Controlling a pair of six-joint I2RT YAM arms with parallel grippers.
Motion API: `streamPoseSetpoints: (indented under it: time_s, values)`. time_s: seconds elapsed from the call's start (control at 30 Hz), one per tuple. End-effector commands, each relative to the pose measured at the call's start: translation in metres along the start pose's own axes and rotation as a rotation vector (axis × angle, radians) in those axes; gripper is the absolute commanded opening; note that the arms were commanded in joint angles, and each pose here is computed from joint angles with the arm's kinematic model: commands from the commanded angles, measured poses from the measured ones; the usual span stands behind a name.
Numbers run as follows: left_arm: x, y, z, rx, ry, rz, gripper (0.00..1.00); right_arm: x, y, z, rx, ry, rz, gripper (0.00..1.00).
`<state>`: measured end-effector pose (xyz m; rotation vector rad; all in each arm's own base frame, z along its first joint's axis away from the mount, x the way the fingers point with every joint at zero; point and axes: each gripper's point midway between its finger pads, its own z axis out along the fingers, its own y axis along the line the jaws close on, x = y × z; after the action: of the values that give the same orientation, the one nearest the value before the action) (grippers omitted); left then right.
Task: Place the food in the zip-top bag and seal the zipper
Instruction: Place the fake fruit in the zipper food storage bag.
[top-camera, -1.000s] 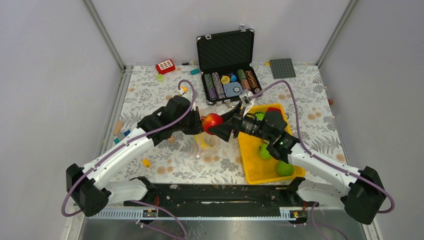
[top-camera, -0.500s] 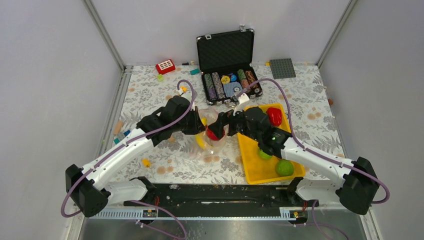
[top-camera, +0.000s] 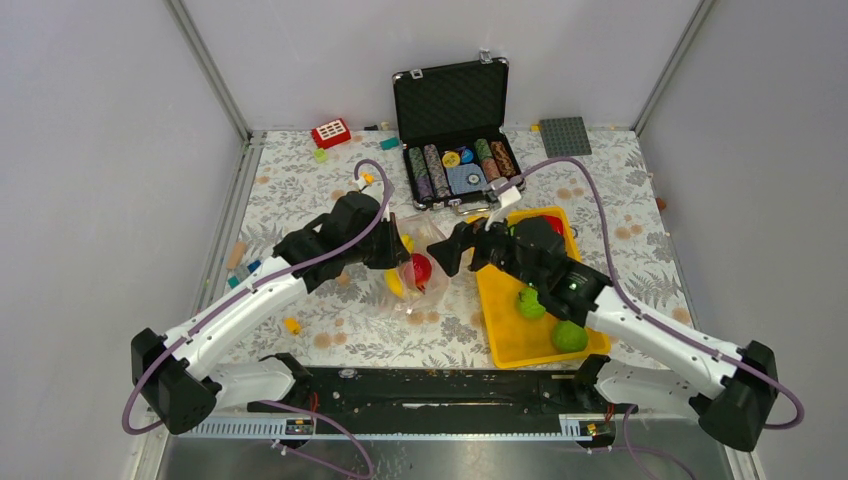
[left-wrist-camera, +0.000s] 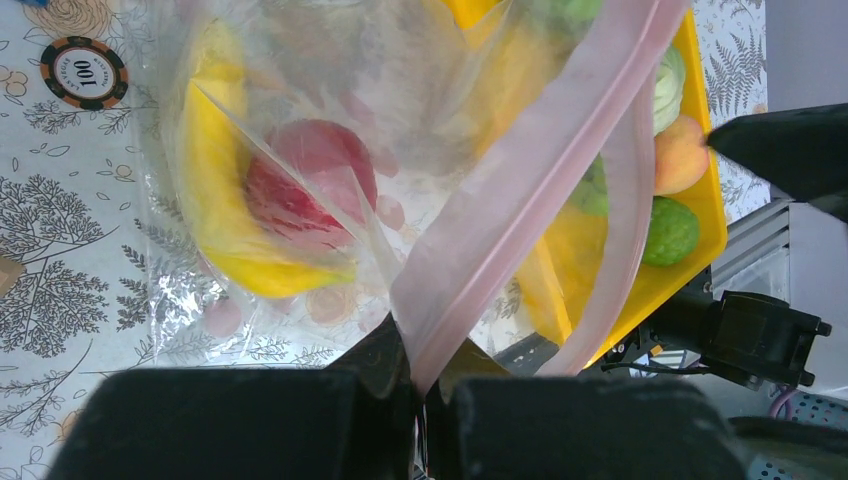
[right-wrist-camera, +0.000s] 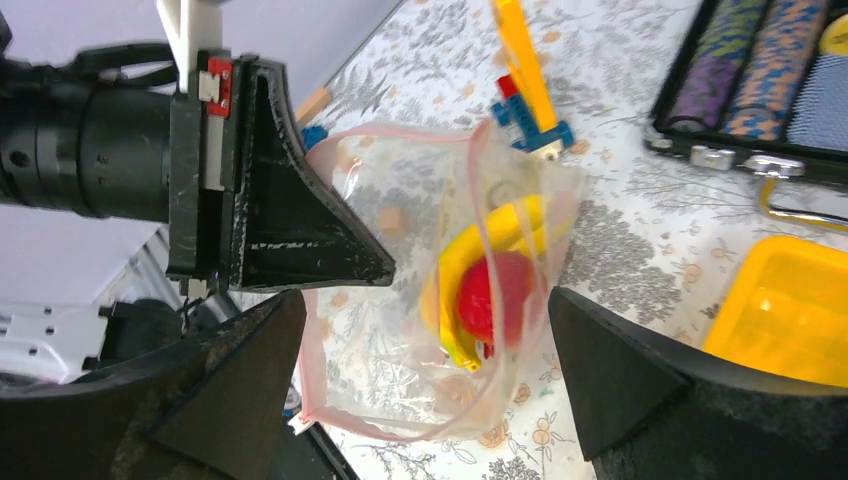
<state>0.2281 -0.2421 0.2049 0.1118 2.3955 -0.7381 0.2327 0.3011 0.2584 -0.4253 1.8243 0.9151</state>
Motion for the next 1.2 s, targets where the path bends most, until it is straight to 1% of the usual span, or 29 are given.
streamPoseSetpoints:
  time_s: [0.0,0.1,0.23,0.3,0.4,0.5,0.6,0.77,1.17]
  values:
    - [-0.013,-0.004,0.0,0.016,-0.04,0.011,0.0,-0.01,-0.035,-0.024,0.221,-0.054,0.041,0.99]
    - [-0.013,-0.004,0.002,0.015,-0.037,0.014,0.0,0.003,-0.073,-0.045,0.453,-0.008,0.081,1.0]
    - [-0.015,-0.005,0.003,0.02,-0.036,0.019,0.0,0.037,-0.115,-0.075,0.709,0.1,0.163,1.0]
    - [-0.015,-0.005,0.003,0.022,-0.032,0.022,0.0,0.063,-0.134,-0.091,0.798,0.196,0.195,1.0]
    - [-0.014,-0.004,0.005,0.021,-0.027,0.023,0.0,0.091,-0.146,-0.113,0.881,0.314,0.186,1.0]
    - [-0.013,-0.004,0.006,0.02,-0.021,0.023,0.0,0.114,-0.159,-0.134,0.986,0.37,0.197,1.0]
    - [-0.013,-0.004,0.007,0.02,-0.018,0.024,0.0,0.134,-0.167,-0.141,1.032,0.408,0.219,1.0]
    - [-0.012,-0.004,0.007,0.024,-0.013,0.022,0.0,0.153,-0.176,-0.137,1.067,0.443,0.232,1.0]
    - [-0.01,-0.003,0.004,0.025,-0.018,0.016,0.0,0.182,-0.203,-0.121,1.144,0.435,0.292,1.0]
